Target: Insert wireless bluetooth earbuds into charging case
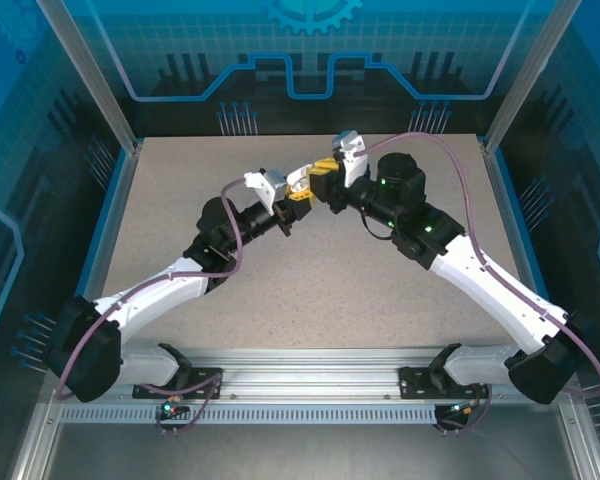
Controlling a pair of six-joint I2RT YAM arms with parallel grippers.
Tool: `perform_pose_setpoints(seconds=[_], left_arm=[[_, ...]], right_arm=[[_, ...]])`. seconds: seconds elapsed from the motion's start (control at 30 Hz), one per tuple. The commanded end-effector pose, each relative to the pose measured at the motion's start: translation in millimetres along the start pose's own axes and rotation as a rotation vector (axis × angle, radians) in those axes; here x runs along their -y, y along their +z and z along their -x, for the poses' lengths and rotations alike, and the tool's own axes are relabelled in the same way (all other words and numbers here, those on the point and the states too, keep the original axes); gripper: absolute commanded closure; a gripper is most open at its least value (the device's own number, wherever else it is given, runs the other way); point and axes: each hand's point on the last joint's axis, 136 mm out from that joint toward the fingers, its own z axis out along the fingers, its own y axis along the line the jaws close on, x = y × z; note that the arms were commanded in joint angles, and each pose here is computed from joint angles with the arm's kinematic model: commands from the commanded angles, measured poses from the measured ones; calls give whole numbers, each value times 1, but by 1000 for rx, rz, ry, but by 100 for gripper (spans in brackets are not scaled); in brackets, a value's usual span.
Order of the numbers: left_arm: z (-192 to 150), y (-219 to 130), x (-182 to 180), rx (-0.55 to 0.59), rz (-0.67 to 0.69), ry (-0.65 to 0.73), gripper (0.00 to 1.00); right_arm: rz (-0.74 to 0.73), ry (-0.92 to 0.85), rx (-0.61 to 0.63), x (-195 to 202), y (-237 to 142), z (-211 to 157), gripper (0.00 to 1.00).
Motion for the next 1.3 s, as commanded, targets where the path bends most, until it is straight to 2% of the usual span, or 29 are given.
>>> perform_pose_setpoints(seconds=[0.0, 0.43, 0.77, 1.07, 1.27], left_arm=[[17, 4, 7, 42, -30, 15, 100], [15, 5, 7, 39, -31, 11, 100], [14, 7, 7, 37, -29, 10, 100], [14, 7, 6, 36, -27, 12, 100], [13, 7, 6, 34, -25, 11, 100]], right_arm=[[-16, -11, 5, 7, 2, -2, 75], [-46, -78, -12, 11, 6, -8, 76], [-66, -262, -71, -8, 12, -25, 77], [-48, -286, -90, -15, 13, -34, 77], [-36, -278, -95, -18, 12, -36, 73]])
